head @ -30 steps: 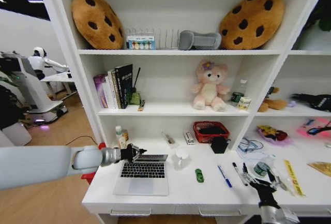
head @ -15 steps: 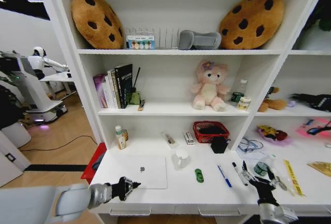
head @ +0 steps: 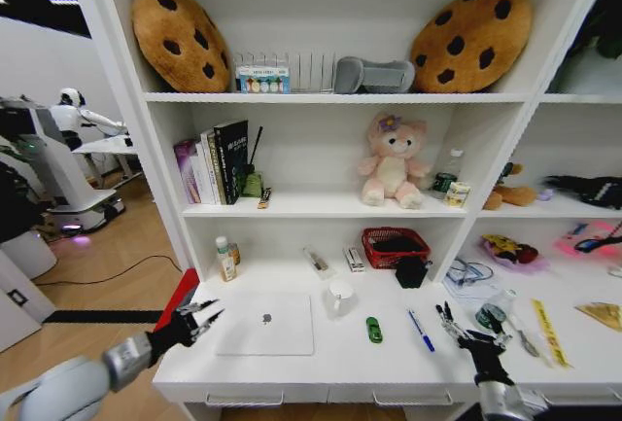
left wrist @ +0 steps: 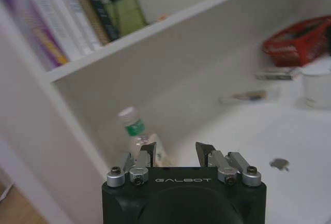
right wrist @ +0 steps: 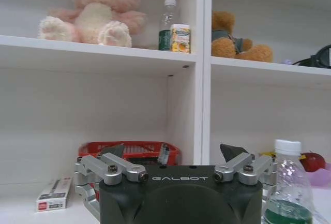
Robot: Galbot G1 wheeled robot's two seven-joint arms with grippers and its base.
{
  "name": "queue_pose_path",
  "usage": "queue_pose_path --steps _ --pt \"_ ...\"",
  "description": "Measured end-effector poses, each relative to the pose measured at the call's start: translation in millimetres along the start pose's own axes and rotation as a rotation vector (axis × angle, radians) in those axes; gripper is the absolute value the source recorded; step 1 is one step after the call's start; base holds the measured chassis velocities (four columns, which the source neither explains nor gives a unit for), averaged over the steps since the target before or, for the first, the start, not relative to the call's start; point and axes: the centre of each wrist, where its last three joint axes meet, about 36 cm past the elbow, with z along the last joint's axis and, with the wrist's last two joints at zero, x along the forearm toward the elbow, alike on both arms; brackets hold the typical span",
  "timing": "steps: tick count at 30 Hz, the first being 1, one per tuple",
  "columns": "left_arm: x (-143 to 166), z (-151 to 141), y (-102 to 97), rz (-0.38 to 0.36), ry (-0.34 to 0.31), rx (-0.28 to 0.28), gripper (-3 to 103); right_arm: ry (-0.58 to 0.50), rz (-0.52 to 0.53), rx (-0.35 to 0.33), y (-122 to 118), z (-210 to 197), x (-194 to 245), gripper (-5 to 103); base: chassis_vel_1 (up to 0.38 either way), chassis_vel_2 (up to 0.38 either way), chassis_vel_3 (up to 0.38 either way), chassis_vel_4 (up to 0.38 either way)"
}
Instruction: Organize the objects on the table.
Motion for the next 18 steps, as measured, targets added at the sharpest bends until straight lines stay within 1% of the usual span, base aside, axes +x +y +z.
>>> queue_pose_path --steps 2,3,4,5,6,7,8,9,10,11,12,13,14,16,17,18 --pt "12 3 -0.6 -0.182 -0.055 0.153 57 0.000 -0.024 0.004 7 -5 2 100 0.000 0.000 0.000 0.000" --pt "16 5 -1.4 -0.252 -0.074 0.211 62 0.001 -0.034 0.006 10 -6 3 100 0.000 0.000 0.000 0.000" --pt "16 5 -1.4 -0.252 -0.074 0.211 62 0.001 -0.034 0.006 10 -6 3 100 0.000 0.000 0.000 0.000" --pt "20 8 -4.4 -0.343 -0.102 0.298 68 0.001 -0.047 0.009 13 -8 5 100 0.000 0.000 0.000 0.000" --pt "20 8 -4.4 -0.343 -0.102 0.298 68 0.001 -0.047 0.009 13 -8 5 100 0.000 0.000 0.000 0.000" --pt "25 10 -6.1 -0.420 -0.126 0.360 74 0.001 -0.062 0.012 17 -11 7 100 0.000 0.000 0.000 0.000" --pt "27 12 -6.3 -0.461 -0.136 0.388 78 0.002 -0.070 0.014 19 -12 9 100 0.000 0.000 0.000 0.000" --pt "29 16 -4.9 -0.516 -0.146 0.427 84 0.006 -0.084 0.017 22 -12 12 100 0.000 0.000 0.000 0.000" --pt "29 16 -4.9 -0.516 -0.146 0.427 84 0.006 -0.084 0.017 22 -12 12 100 0.000 0.000 0.000 0.000" --pt "31 18 -3.6 -0.544 -0.150 0.445 89 0.009 -0.092 0.019 24 -12 13 100 0.000 0.000 0.000 0.000" --pt "34 25 -0.3 -0.596 -0.150 0.477 94 0.014 -0.112 0.024 29 -12 16 100 0.000 0.000 0.000 0.000" --pt "34 25 -0.3 -0.596 -0.150 0.477 94 0.014 -0.112 0.024 29 -12 16 100 0.000 0.000 0.000 0.000" --pt "36 31 1.1 -0.618 -0.147 0.486 98 0.017 -0.122 0.029 31 -12 18 100 0.000 0.000 0.000 0.000" --pt "41 44 3.6 -0.665 -0.146 0.491 100 0.028 -0.151 0.044 38 -9 22 100 0.000 0.000 0.000 0.000" --pt "41 44 3.6 -0.665 -0.146 0.491 100 0.028 -0.151 0.044 38 -9 22 100 0.000 0.000 0.000 0.000" --pt "42 49 4.4 -0.680 -0.150 0.491 100 0.035 -0.166 0.048 41 -7 24 100 0.000 0.000 0.000 0.000"
